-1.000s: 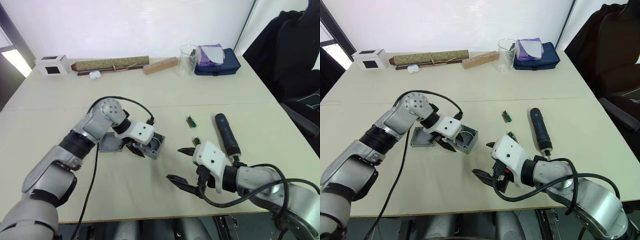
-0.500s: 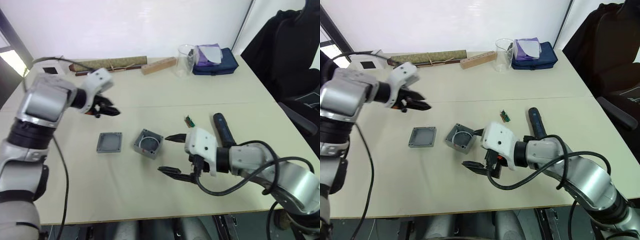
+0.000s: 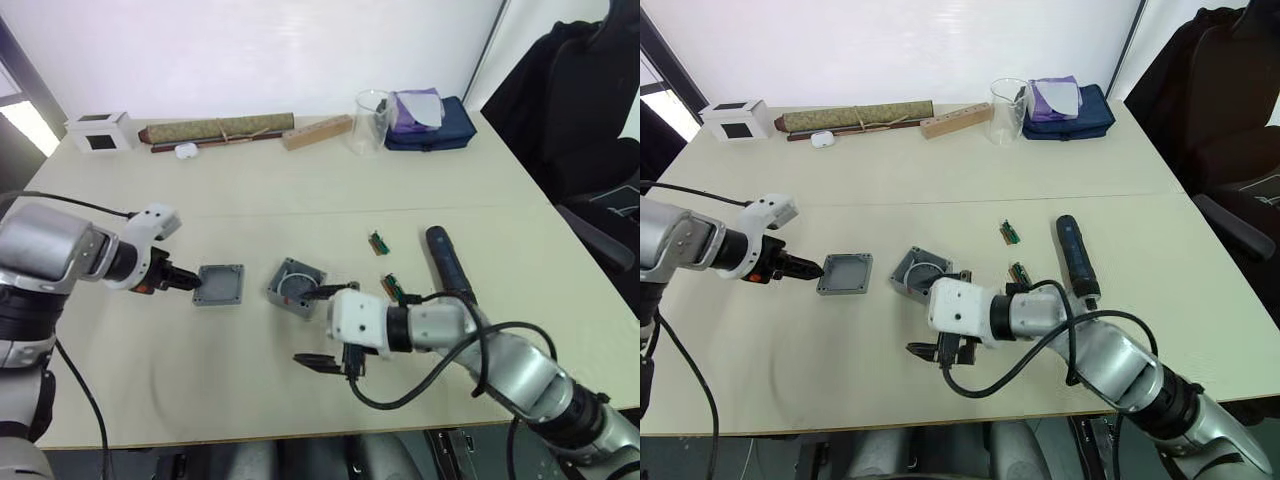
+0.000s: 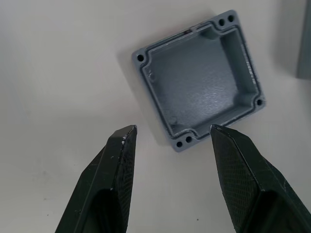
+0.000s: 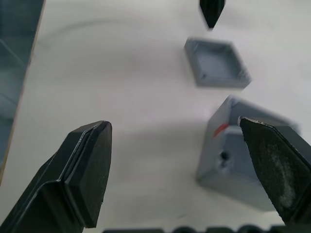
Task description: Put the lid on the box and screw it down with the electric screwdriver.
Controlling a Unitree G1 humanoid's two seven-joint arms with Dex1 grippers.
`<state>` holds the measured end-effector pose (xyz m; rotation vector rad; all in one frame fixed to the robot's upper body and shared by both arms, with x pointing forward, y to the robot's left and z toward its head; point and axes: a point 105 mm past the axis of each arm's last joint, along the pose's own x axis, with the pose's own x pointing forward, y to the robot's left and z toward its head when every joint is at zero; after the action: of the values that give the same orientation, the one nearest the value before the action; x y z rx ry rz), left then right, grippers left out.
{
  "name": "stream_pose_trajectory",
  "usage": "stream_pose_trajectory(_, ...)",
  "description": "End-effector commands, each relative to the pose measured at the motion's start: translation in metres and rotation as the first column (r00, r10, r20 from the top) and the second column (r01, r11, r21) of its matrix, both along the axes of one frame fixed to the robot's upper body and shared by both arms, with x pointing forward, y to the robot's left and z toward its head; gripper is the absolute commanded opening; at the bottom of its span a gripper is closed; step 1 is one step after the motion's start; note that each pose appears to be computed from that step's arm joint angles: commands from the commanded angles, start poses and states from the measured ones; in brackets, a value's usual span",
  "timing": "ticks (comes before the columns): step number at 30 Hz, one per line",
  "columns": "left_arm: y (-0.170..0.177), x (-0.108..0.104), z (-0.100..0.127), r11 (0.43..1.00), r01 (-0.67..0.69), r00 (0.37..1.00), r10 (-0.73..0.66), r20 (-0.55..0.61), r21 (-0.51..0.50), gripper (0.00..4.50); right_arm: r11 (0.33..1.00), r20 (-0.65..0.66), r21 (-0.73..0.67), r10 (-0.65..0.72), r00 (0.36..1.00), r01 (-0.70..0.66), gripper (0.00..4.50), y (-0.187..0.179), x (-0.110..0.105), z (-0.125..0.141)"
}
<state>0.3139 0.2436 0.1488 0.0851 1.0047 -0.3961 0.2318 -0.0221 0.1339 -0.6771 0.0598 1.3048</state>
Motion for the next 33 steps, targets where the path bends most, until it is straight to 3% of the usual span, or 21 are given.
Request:
stream_pose_trajectory(1,-0.005,0.009,0.006,0.999,-0.029,0.999,0.030,0.024,-0.019,2.41,0.999,0.048,0.032,0.009,0.999,-0.011,4.50,0.003,-0.003,0.011)
stream_pose_trajectory(10,-0.007,0.016,-0.020,0.994,-0.105,0.993,0.106,-0.048,0.016,2.41,0.999,0.063,0.036,-0.038,0.997,0.036,4.50,0.000,-0.002,0.013)
stream_pose_trajectory(14,-0.012,0.014,-0.038,0.992,-0.122,0.989,0.123,-0.086,0.020,1.46,0.997,0.073,0.033,-0.070,0.995,0.068,4.50,-0.005,0.001,0.017)
stream_pose_trajectory(15,-0.015,0.013,-0.040,0.993,-0.119,0.989,0.120,-0.089,0.017,0.87,0.997,0.074,0.033,-0.075,0.994,0.073,4.50,-0.005,0.001,0.018)
stream_pose_trajectory(17,-0.017,0.011,-0.045,0.993,-0.118,0.989,0.119,-0.091,0.019,0.14,0.995,0.071,0.042,-0.091,0.993,0.088,4.50,-0.007,0.003,0.020)
stream_pose_trajectory(23,-0.020,0.013,-0.047,0.987,-0.160,0.986,0.159,-0.054,-0.019,0.02,0.975,0.038,0.103,-0.202,0.979,0.197,4.50,-0.024,0.017,0.034)
stream_pose_trajectory(26,-0.021,0.023,-0.031,0.980,-0.190,0.981,0.193,0.035,-0.064,0.02,0.940,-0.058,0.217,-0.256,0.965,0.263,4.50,-0.035,0.027,0.052)
stream_pose_trajectory(30,-0.018,0.050,0.018,0.972,-0.148,0.937,0.196,0.291,-0.181,0.02,0.835,-0.234,0.445,-0.239,0.942,0.323,4.50,-0.039,0.037,0.084)
stream_pose_trajectory(31,-0.020,0.058,0.036,0.971,-0.102,0.905,0.181,0.386,-0.214,0.02,0.814,-0.261,0.471,-0.239,0.935,0.339,4.50,-0.039,0.041,0.088)
stream_pose_trajectory(32,-0.027,0.068,0.065,0.969,-0.021,0.821,0.156,0.549,-0.245,0.02,0.780,-0.280,0.499,-0.268,0.922,0.378,4.50,-0.040,0.052,0.094)
stream_pose_trajectory(33,-0.033,0.075,0.097,0.966,0.058,0.688,0.143,0.712,-0.250,0.02,0.723,-0.302,0.526,-0.334,0.893,0.448,4.50,-0.043,0.071,0.100)
